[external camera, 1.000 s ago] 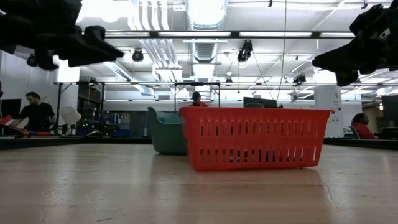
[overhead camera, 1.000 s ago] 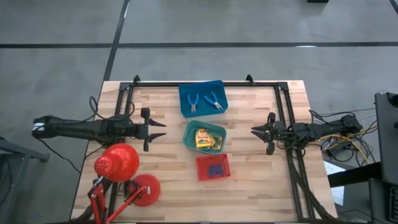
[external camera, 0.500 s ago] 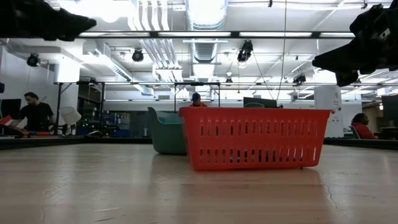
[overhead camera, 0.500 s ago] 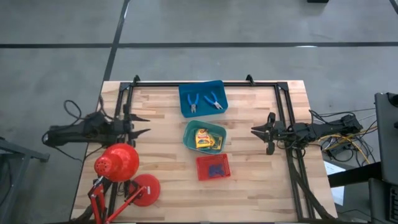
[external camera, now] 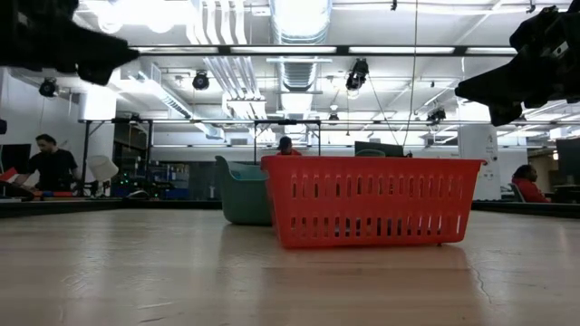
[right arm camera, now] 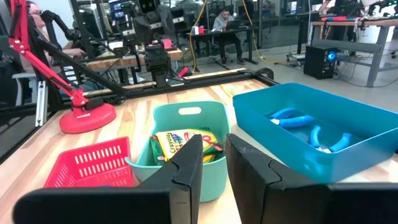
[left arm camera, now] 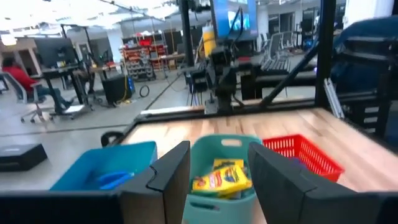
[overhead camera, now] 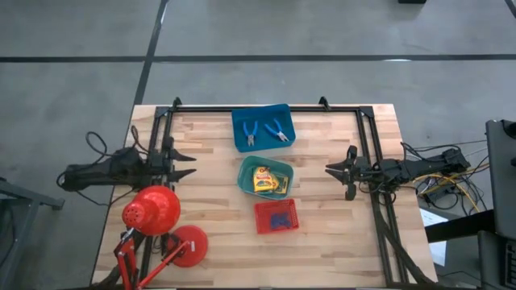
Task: Pick & Place School Supplies
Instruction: Return to Home Position
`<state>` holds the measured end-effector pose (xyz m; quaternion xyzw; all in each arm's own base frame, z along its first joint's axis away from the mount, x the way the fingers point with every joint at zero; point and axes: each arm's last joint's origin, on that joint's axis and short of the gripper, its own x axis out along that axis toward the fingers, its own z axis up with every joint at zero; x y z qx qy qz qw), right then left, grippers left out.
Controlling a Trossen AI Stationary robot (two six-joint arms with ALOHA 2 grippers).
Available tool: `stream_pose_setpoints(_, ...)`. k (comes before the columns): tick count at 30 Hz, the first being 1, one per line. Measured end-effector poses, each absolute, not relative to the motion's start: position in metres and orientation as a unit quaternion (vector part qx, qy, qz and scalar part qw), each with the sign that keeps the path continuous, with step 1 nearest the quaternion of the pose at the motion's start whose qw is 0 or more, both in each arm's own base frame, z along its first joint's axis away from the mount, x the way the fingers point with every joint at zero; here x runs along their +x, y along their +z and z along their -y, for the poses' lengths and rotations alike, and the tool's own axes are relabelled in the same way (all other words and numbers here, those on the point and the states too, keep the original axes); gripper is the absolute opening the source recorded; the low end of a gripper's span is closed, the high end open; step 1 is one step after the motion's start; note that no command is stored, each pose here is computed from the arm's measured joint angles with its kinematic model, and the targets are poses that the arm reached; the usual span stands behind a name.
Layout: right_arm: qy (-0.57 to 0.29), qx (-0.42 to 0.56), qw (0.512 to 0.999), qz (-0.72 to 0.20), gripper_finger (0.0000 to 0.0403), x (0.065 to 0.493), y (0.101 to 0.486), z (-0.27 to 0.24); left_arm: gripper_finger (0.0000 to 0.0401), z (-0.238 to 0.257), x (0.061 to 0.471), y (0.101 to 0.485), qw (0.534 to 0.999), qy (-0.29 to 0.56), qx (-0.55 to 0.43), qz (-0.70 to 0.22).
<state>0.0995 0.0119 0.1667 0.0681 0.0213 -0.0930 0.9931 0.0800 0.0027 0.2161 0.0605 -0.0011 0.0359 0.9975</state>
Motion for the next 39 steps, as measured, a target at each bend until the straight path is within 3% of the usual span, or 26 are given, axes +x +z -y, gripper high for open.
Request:
stream_pose_setpoints(9,-0.093,0.068,0.993,-0.021,0.0068,0.1,0.167,-0.012,0.0168,-0.003,0.098,0.167,0.998,0.034,0.05,-0.012)
stream_pose_setpoints(39,-0.093,0.068,0.993,-0.021,0.0068,0.1,0.167,-0.012,0.0168,-0.003,0.1,0.165,0.998,0.031,0.045,-0.011)
